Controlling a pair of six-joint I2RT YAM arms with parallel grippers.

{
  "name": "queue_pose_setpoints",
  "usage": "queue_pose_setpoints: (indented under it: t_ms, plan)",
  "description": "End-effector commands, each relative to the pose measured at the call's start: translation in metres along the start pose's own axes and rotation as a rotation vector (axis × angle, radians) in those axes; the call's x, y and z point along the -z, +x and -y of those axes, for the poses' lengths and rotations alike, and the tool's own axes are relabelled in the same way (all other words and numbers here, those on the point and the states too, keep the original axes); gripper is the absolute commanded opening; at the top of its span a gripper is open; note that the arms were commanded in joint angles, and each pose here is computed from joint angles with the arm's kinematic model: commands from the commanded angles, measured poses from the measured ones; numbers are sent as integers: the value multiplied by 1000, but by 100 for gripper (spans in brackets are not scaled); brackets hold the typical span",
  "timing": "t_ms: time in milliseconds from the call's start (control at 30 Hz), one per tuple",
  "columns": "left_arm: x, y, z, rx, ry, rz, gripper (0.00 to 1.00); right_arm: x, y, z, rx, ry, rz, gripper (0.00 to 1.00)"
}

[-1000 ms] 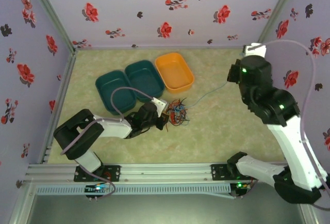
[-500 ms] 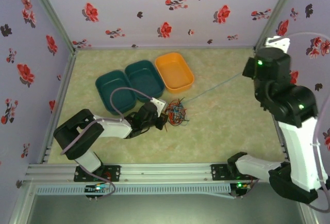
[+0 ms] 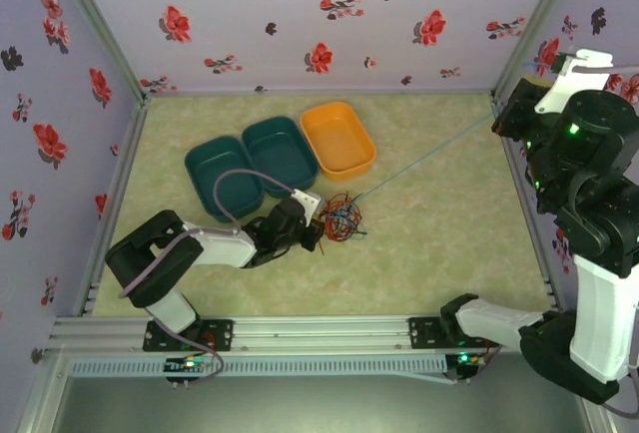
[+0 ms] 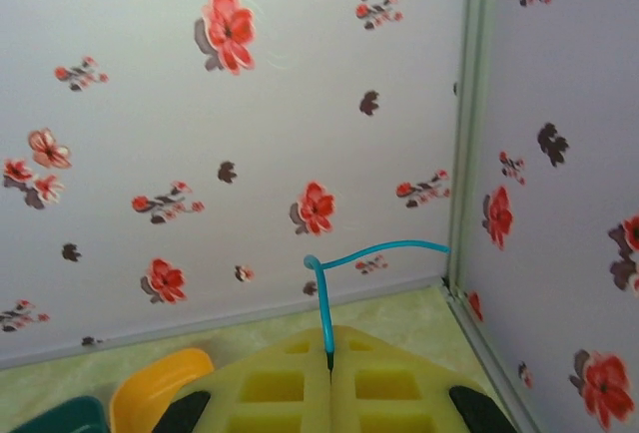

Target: Untangle the cables

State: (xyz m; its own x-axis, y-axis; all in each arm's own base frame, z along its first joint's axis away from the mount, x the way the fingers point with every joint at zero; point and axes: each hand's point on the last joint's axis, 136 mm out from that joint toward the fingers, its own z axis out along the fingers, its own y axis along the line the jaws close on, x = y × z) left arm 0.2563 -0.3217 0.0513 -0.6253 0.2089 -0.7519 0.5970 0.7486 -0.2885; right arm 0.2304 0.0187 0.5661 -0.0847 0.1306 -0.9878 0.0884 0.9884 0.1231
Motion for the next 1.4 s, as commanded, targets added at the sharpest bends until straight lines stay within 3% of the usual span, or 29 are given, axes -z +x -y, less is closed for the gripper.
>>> queue_pose_setpoints:
  t_ms: [0, 500, 733, 1067, 1367]
  plan:
    - [-3, 15, -14, 14, -62, -49, 0, 12, -39, -5, -34, -55, 130, 0]
    - [-3, 21, -17, 10, -75, -75, 0, 42, -122, -33, -132, -257, 373, 0]
    - [33, -19, 1, -65, -49, -7, 0, 49, -138, -32, -145, -264, 431, 0]
    - [91, -52, 8, -120, -62, 41, 0, 41, -125, -9, -93, -113, 408, 0]
    - [95, -40, -5, -95, -99, 10, 0, 50, -136, 20, -56, 51, 455, 0]
